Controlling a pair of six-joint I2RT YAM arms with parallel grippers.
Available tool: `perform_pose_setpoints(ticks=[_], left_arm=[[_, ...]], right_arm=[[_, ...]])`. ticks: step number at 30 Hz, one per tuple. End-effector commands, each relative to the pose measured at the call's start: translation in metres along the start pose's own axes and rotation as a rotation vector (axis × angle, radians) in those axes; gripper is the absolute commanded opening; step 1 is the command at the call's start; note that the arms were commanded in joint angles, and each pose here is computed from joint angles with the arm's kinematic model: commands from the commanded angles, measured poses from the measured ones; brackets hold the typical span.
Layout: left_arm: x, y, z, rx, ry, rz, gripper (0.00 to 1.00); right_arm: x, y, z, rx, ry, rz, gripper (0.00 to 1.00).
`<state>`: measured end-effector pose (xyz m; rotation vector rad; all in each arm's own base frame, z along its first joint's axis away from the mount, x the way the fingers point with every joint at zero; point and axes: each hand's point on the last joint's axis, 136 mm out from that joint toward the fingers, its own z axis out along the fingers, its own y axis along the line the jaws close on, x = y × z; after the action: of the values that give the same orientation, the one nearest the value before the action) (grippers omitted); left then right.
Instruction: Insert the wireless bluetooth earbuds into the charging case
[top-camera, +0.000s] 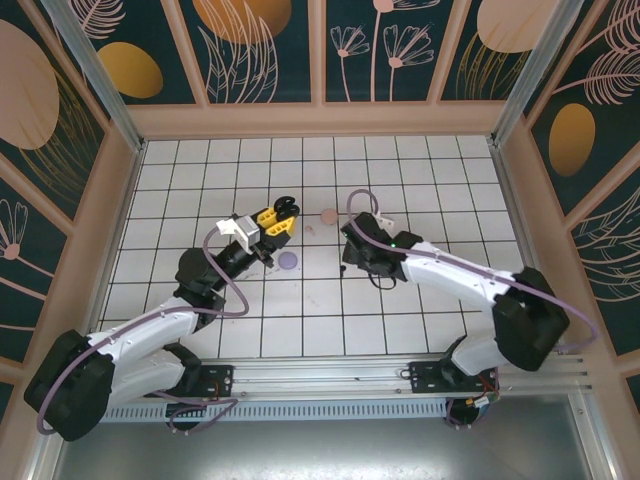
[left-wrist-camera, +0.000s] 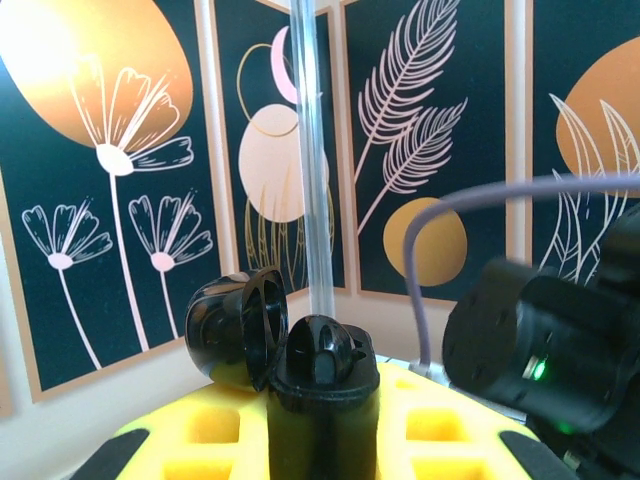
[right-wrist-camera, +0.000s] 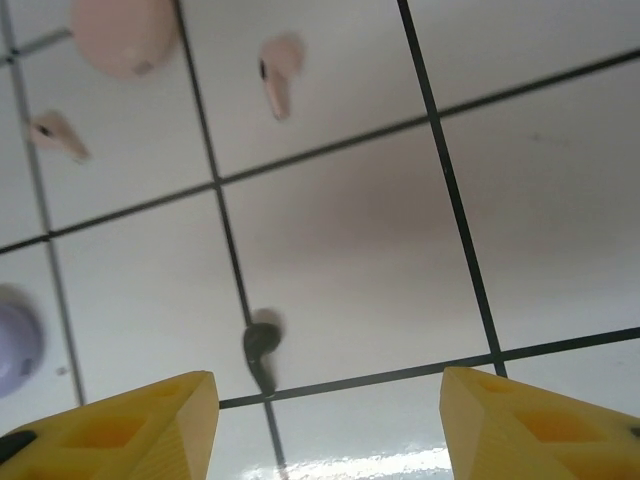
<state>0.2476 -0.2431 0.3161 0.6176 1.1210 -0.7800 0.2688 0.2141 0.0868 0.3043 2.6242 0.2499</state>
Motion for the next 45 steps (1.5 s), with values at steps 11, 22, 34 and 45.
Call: perform_pose_setpoints(ticks=[11,22,34,45], left_arm=[[-0.013,0.000,-0.006,-0.018,-0.059,-0.002,0.00],[-0.015,0.000,-0.007,-0.020,-0.059,0.007,0.00],[-0.013,0.000,-0.006,-0.018,-0.053,0.009,0.00],[-0.010,-0.001,-0.006,-0.014,-0.044,0.005,0.00]], right_arm=[[0.012,0.032,0.036,0.004,0.096,-0.010,0.47],[0.024,0.038,0.058,0.037,0.141,-0.056,0.44],[0.032,0.039,0.070,0.046,0.165,-0.070,0.40],[0.036,0.038,0.079,0.062,0.175,-0.077,0.36]])
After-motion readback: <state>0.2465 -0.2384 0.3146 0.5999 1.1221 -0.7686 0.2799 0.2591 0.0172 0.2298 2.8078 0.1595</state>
